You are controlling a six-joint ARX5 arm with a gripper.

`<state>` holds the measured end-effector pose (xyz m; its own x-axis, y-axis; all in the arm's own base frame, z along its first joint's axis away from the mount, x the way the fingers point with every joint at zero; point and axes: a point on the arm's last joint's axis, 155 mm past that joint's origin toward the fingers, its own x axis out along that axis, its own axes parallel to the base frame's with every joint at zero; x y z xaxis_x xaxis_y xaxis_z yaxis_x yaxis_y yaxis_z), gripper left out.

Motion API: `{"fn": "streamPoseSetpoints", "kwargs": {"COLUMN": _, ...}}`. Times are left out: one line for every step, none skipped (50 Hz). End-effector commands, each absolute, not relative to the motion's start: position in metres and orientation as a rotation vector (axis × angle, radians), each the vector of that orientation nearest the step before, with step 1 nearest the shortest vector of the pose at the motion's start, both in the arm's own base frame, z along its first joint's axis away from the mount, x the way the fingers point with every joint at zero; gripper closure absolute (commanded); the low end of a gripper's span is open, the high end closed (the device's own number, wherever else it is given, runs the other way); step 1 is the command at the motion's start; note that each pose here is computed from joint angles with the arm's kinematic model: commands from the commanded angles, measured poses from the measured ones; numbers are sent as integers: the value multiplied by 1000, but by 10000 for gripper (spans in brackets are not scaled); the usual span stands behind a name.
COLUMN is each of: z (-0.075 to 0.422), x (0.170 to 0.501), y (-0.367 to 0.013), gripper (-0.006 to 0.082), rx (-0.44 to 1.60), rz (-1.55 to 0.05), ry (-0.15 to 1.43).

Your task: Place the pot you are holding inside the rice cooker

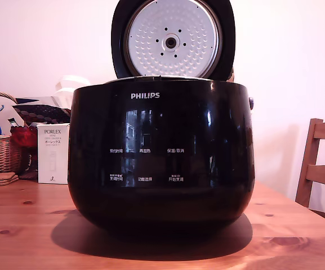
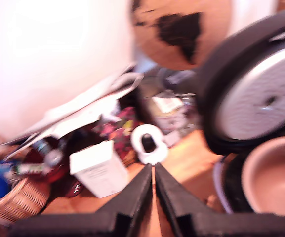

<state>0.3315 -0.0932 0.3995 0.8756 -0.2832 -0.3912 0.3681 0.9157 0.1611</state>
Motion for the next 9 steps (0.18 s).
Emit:
{"fn": "streamPoseSetpoints", "kwargs": {"z": 390, "x": 333, "y": -91, "gripper": 788, "rx": 212, "rz": -336, "ry": 378}}
{"fn": "streamPoseSetpoints", "kwargs": {"z": 388, "x": 333, "y": -91, "gripper": 788, "rx": 210, "rz": -341, "ry": 382}}
{"fn": "streamPoseSetpoints", "kwargs": {"z": 386, "x": 332, "y": -91, "gripper": 788, "rx": 206, "rz": -344, "ry": 384}}
{"fn": "streamPoseSetpoints", "kwargs": {"z": 385, "x": 332, "y": -91, "gripper": 788, "rx": 204, "rz": -345, "ry": 386}}
{"fn": "streamPoseSetpoints", "kwargs": {"z": 384, "x": 332, "y": -92, "gripper": 788, "rx": 203, "rz": -350, "ry": 387}}
{"fn": "streamPoseSetpoints", "kwargs": {"z": 383, "x": 332, "y": -93, "gripper": 788, "rx": 202, "rz": -352, "ry": 388}}
{"fn": "streamPoseSetpoints", "kwargs": {"z": 383, "x": 332, "y": -93, "gripper": 788, "rx": 203, "rz": -352, "ry": 389}}
{"fn": "streamPoseSetpoints", "kwargs": {"z": 383, "x": 332, "y": -93, "gripper": 788, "rx": 202, "rz": -356, "ry": 389}}
{"fn": "streamPoseSetpoints", "kwargs": {"z": 383, "x": 332, "y": -94, "gripper": 788, "rx": 201, "rz": -358, "ry": 388}}
